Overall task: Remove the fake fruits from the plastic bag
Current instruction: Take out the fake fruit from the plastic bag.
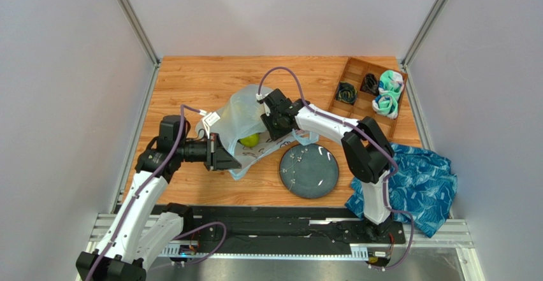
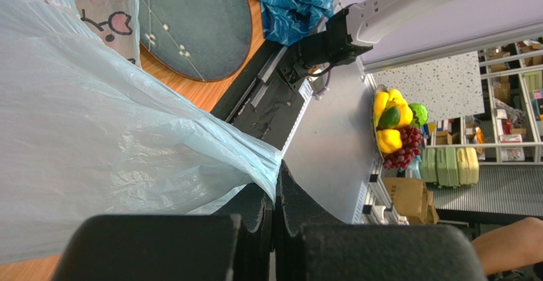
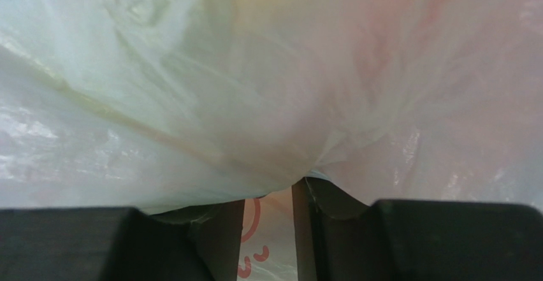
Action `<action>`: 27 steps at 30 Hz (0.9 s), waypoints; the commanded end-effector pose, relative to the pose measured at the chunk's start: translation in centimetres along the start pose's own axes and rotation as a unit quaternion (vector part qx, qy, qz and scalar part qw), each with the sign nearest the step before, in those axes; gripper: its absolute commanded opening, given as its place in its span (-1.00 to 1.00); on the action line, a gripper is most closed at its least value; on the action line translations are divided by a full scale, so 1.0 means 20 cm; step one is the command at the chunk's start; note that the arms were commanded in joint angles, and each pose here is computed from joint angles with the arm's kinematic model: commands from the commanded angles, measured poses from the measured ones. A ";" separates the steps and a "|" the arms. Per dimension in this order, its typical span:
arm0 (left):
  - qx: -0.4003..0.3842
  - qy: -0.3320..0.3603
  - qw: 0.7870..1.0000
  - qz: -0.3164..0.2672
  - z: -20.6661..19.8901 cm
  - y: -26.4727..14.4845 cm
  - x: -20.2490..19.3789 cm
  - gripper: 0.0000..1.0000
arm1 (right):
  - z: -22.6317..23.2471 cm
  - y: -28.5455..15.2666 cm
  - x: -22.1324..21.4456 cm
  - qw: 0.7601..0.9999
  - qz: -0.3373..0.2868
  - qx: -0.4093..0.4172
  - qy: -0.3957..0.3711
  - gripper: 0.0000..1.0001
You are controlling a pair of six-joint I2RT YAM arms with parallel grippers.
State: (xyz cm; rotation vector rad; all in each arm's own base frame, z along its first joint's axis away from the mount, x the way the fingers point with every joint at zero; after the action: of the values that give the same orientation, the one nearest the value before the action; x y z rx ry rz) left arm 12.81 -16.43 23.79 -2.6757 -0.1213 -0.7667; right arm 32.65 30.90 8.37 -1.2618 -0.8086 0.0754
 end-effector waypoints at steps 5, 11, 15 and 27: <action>0.004 0.039 0.999 -0.025 0.02 0.02 0.07 -1.00 | -0.01 -0.11 0.11 0.999 -0.043 -0.005 -0.009 -0.74; 0.015 0.045 0.998 -0.037 0.04 0.03 0.13 -1.00 | 0.03 -0.25 0.11 0.998 -0.049 0.023 -0.018 -1.00; 0.019 0.047 0.998 -0.039 0.04 0.03 0.14 -1.00 | 0.06 -0.33 0.09 0.997 -0.055 0.047 -0.021 -1.00; 0.063 0.121 0.987 -0.080 0.05 0.03 0.43 -1.00 | 0.23 -0.56 -0.07 0.975 0.016 0.196 -0.108 -1.00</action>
State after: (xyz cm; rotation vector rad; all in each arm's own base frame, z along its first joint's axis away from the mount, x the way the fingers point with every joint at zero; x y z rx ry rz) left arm 17.62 -16.62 23.97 -2.5592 -0.2446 -0.8501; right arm 27.09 30.52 14.84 -1.0052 -0.8494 0.2556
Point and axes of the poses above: each gripper's point midway between its finger pads, its own y axis out along the fingers, its own z axis along the line the jaws close on, x = y × z, the point moved 3 cm from there along -y, back along the fingers, and after that the axes turned 1 degree about -y, right-handed, at the moved point
